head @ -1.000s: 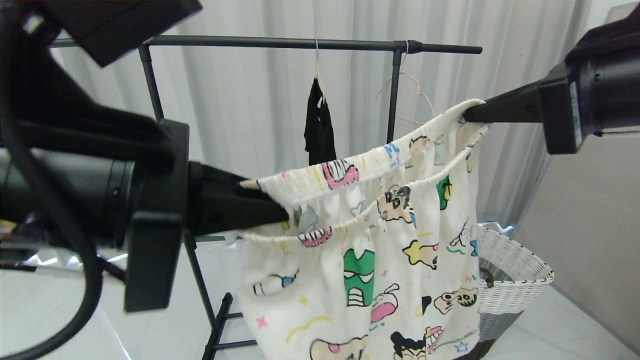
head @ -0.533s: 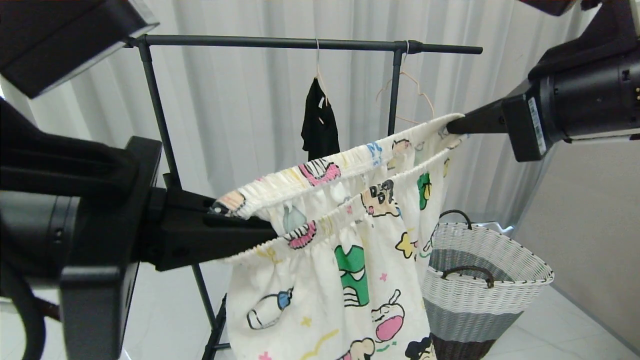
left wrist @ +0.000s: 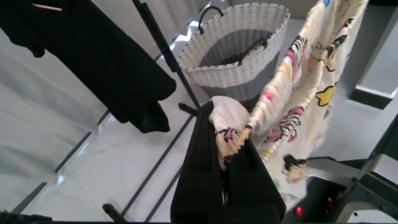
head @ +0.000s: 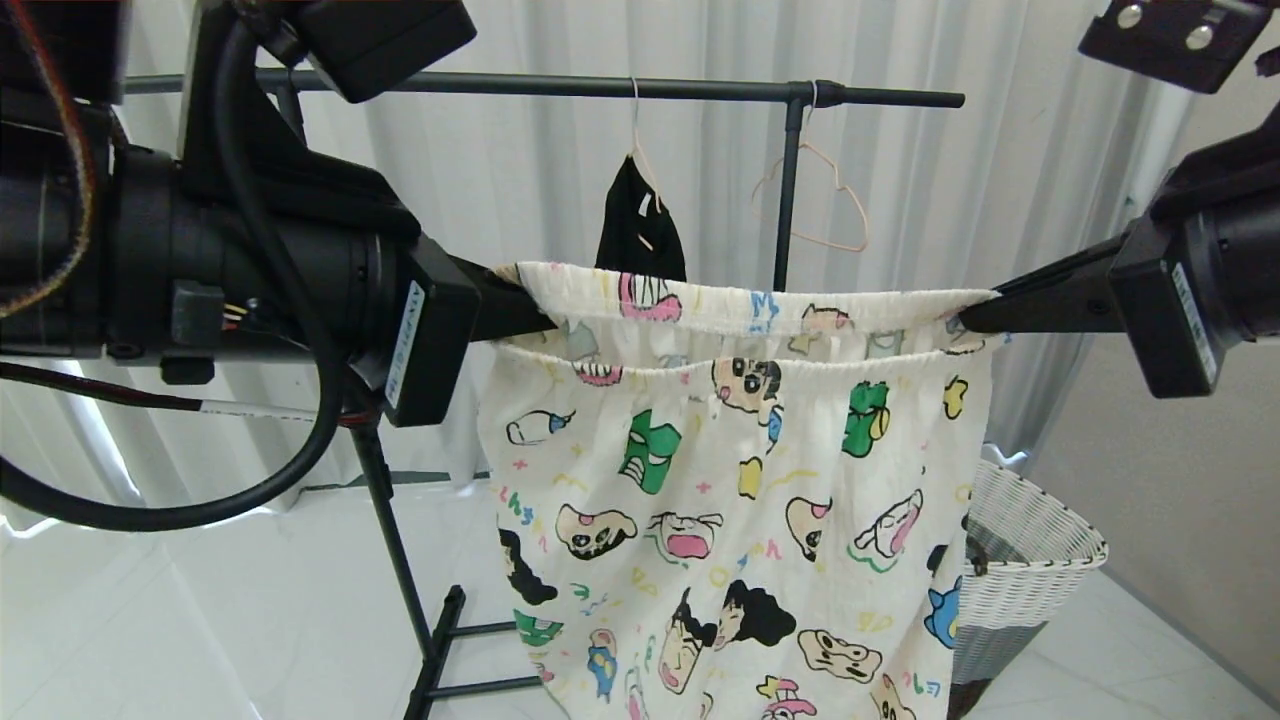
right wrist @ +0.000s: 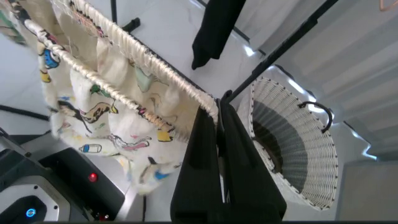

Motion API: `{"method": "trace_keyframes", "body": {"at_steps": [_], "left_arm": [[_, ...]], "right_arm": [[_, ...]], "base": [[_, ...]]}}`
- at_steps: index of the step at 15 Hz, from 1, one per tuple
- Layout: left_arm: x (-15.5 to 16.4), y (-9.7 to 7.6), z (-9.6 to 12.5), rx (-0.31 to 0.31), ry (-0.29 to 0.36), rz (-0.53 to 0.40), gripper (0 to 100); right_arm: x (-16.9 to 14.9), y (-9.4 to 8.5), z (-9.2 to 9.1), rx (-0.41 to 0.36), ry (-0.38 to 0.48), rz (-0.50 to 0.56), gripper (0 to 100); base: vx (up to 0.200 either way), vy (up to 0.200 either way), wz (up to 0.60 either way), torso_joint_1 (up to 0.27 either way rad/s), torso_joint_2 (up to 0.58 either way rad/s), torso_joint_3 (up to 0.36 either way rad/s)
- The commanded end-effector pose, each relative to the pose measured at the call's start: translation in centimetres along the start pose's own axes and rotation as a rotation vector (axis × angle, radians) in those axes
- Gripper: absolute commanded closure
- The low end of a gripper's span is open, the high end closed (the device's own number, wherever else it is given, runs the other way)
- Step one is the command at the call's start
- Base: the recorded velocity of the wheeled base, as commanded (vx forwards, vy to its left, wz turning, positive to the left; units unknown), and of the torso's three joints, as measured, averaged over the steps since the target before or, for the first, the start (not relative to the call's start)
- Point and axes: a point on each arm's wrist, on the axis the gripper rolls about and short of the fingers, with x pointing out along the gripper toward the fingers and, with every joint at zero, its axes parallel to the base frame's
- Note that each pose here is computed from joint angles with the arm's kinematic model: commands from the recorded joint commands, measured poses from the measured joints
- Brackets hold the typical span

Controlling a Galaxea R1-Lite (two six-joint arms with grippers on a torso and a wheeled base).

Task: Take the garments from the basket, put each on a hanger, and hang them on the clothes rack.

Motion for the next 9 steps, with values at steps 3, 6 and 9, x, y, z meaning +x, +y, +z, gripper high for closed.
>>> {"method": "trace_keyframes", "body": {"at_steps": [3,6,9], "left_arm": [[0.8,0.2,-0.2,0.003,0.037,0.06,100],[2.3,0.7,-0.8,0.006,0.135,0.233,100],[4.2,1.2,-1.7,0.008,0.239,0.383,100]], "right_arm": [[-1.1,-0.1,-0.3,0.004,-0.018,-0.002,0],[-2.5,-0.2,-1.4,0.009,-0.019,0.0,0],[-3.9,0.0,-3.5,0.007,-0.003,0.027,0]], "base": [[0.0,0.0,0.0,0.0,0.0,0.0],[0.0,0.0,0.0,0.0,0.0,0.0],[0.0,0.0,0.0,0.0,0.0,0.0]]}}
